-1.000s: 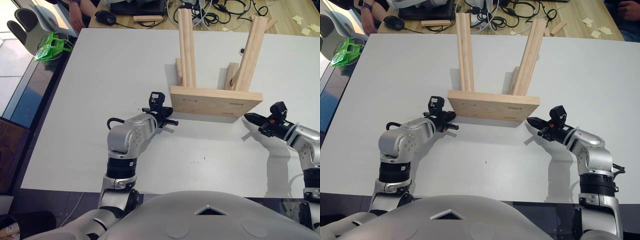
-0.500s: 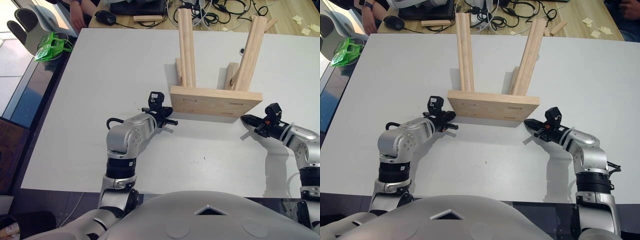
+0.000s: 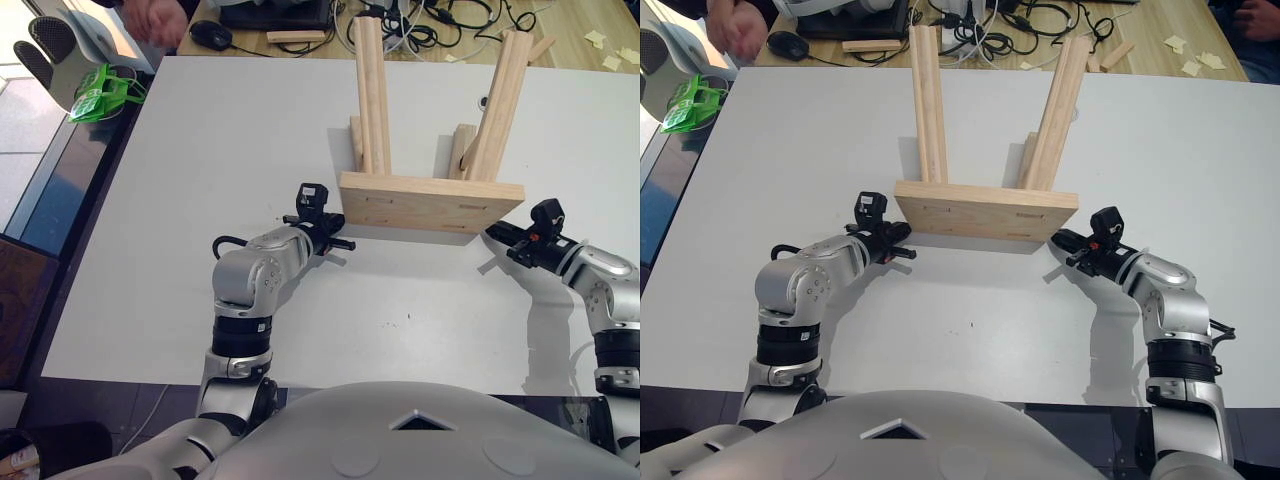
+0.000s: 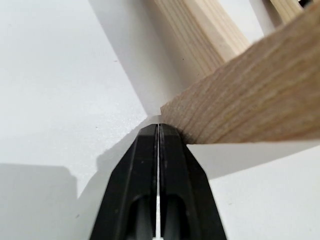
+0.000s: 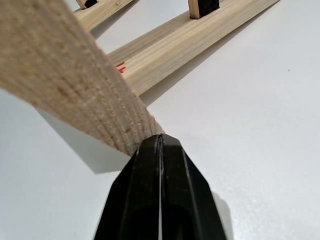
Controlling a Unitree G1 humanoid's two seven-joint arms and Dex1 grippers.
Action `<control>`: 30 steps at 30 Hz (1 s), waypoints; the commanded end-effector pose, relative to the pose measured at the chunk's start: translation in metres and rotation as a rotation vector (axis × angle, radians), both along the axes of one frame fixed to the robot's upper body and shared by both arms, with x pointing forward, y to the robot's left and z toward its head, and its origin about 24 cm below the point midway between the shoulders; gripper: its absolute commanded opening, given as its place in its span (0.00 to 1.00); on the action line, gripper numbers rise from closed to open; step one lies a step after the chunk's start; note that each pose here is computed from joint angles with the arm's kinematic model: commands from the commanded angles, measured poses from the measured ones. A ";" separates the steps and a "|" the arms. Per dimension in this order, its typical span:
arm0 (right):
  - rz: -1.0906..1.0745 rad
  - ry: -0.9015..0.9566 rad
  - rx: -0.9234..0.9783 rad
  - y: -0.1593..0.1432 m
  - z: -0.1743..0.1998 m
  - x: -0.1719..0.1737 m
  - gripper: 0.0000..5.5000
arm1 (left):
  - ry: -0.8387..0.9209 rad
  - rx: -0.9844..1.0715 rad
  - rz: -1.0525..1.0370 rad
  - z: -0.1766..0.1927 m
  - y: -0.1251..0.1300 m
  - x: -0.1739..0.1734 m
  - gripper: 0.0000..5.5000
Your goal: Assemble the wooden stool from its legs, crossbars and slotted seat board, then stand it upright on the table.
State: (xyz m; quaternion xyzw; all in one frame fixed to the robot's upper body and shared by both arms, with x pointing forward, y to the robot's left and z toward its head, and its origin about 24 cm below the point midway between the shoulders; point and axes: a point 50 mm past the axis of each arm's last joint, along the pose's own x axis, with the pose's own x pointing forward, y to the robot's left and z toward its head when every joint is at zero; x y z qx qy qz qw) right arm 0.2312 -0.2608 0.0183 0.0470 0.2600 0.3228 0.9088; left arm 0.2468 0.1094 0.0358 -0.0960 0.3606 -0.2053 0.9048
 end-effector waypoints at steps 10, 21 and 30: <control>0.084 0.000 0.110 0.010 0.014 0.000 0.00 | -0.042 -0.150 -0.090 0.015 -0.009 -0.002 0.01; 0.069 -0.017 0.209 0.013 0.025 0.003 0.00 | -0.056 -0.250 -0.136 0.024 -0.013 -0.007 0.01; 0.097 -0.031 0.322 0.019 0.044 0.003 0.00 | -0.097 -0.383 -0.173 0.042 -0.019 -0.010 0.01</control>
